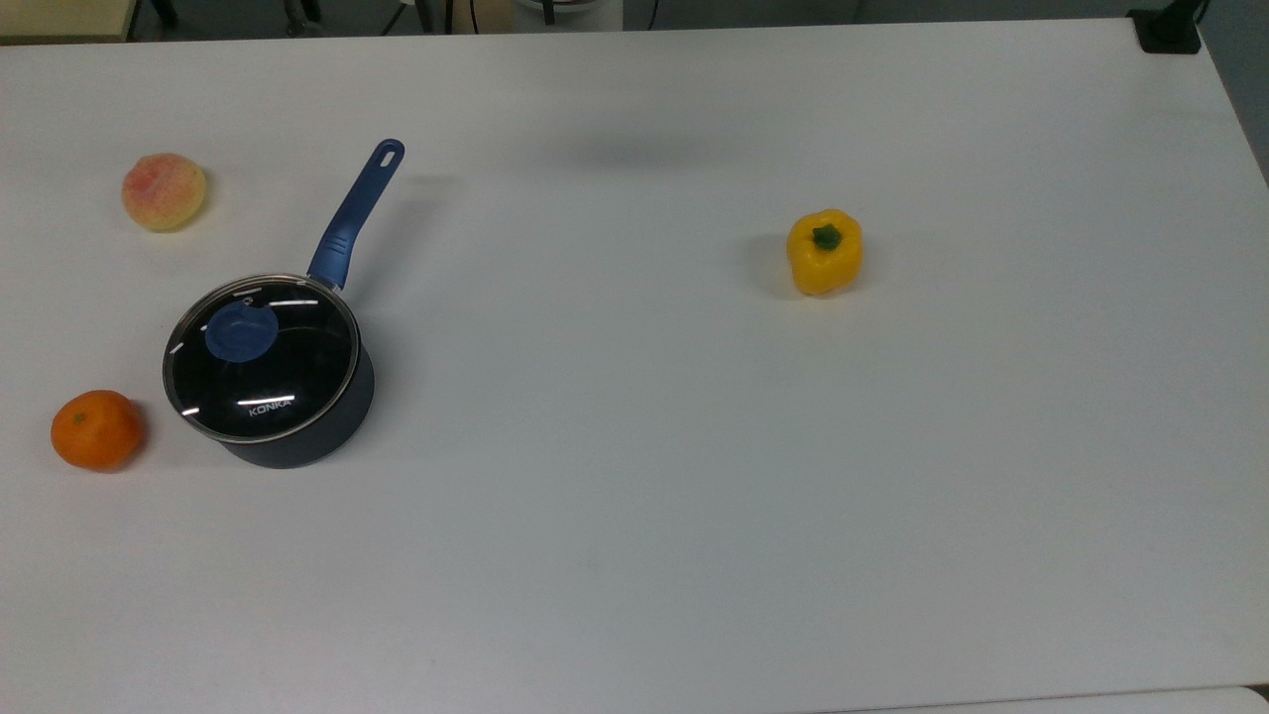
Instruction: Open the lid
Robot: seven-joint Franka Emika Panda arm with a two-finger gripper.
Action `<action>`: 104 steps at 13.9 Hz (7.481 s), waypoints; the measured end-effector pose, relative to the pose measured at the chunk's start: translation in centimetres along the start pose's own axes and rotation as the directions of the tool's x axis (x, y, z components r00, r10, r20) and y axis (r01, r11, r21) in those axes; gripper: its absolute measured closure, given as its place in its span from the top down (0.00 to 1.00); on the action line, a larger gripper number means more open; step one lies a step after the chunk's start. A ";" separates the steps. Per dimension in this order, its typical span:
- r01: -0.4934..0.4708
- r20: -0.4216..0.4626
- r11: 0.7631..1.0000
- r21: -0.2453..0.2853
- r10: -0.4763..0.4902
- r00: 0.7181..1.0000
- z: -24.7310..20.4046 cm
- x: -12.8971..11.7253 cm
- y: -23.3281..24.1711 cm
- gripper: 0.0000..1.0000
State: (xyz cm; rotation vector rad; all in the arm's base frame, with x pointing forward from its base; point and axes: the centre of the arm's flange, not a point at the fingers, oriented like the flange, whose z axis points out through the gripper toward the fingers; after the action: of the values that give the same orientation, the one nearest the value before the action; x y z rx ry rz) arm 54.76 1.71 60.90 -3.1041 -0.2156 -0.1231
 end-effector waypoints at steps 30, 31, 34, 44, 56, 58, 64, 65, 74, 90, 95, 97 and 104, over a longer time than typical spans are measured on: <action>-0.226 -0.061 0.973 -0.040 0.224 0.973 -1.1 0.2 7.1 1.00; -0.275 -0.093 0.961 -0.039 0.271 0.958 -1.1 0.8 7.8 1.00; -0.401 -0.199 0.915 -0.031 0.388 0.900 -0.1 2.2 11.8 1.00; -0.500 -0.208 0.862 -0.083 0.476 0.855 6.1 7.2 19.6 1.00; -0.480 -0.225 0.870 -0.113 0.449 0.865 16.7 12.0 20.9 1.00; -0.479 -0.235 0.870 -0.114 0.445 0.864 17.4 12.3 20.9 1.00; -0.477 -0.245 0.871 -0.115 0.440 0.864 18.5 12.6 21.1 1.00; -0.476 -0.241 0.872 -0.117 0.440 0.865 18.8 12.6 21.1 1.00; -0.456 -0.227 0.880 -0.134 0.421 0.878 19.8 12.8 20.5 0.79; -0.419 -0.257 0.904 -0.082 0.387 0.886 10.6 11.9 16.2 0.66; -0.335 -0.155 0.940 -0.060 0.323 0.934 4.2 7.3 10.3 0.66; -0.280 -0.100 0.958 -0.060 0.274 0.957 2.0 4.8 7.5 0.66; -0.025 0.174 0.997 -0.066 0.036 0.984 6.8 -3.5 -2.3 0.66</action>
State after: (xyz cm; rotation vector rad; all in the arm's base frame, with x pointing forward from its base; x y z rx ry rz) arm 51.53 3.77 53.93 -3.1809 -0.1715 0.1475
